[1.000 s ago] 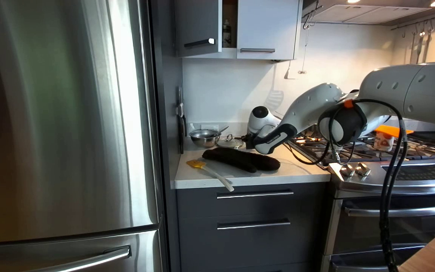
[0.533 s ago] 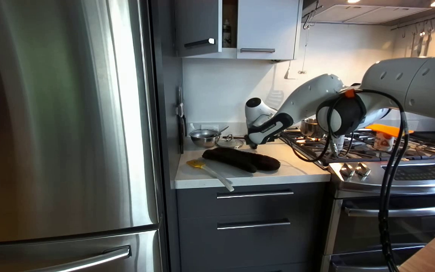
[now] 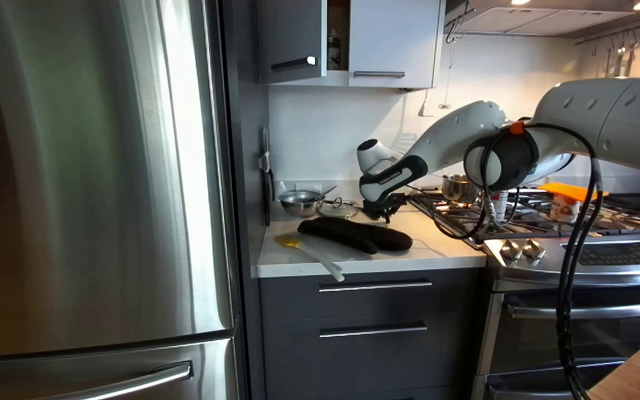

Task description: Move the straight spatula to the front right side of the counter

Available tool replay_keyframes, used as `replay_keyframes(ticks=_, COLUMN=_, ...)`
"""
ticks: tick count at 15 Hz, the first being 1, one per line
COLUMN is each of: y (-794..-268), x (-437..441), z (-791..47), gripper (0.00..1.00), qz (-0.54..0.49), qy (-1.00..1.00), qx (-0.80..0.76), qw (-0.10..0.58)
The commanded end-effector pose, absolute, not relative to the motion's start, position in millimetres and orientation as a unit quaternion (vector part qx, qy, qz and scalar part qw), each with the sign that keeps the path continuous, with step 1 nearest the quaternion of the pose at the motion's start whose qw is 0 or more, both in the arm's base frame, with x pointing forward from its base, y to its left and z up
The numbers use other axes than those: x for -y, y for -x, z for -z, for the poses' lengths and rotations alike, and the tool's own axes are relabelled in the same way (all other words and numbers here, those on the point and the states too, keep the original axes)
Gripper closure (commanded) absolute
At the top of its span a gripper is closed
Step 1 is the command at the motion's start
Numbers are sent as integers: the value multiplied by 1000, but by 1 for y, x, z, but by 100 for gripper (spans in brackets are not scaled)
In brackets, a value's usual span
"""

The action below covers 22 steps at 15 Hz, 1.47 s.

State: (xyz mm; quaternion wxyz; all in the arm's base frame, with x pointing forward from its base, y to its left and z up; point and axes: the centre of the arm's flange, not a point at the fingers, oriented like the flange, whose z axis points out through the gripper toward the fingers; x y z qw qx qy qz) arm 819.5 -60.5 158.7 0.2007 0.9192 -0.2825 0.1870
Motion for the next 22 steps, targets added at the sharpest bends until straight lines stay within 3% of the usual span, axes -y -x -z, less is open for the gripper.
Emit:
replay_keyframes(ticks=1, y=-820, x=65, z=-138, gripper=100, qz=-138, qy=-922, qx=302, qw=201)
replay_keyframes(ticks=5, y=-813, x=60, z=-151, gripper=100, qz=-146, qy=-923, qx=297, qw=198)
replay_keyframes(ticks=14, y=-826, x=66, z=-168, gripper=100, qz=-265, qy=-894, qx=290, qw=215)
replay_keyframes(ticks=22, y=-838, x=64, z=-158, gripper=100, qz=-350, qy=-894, qx=208, qw=186)
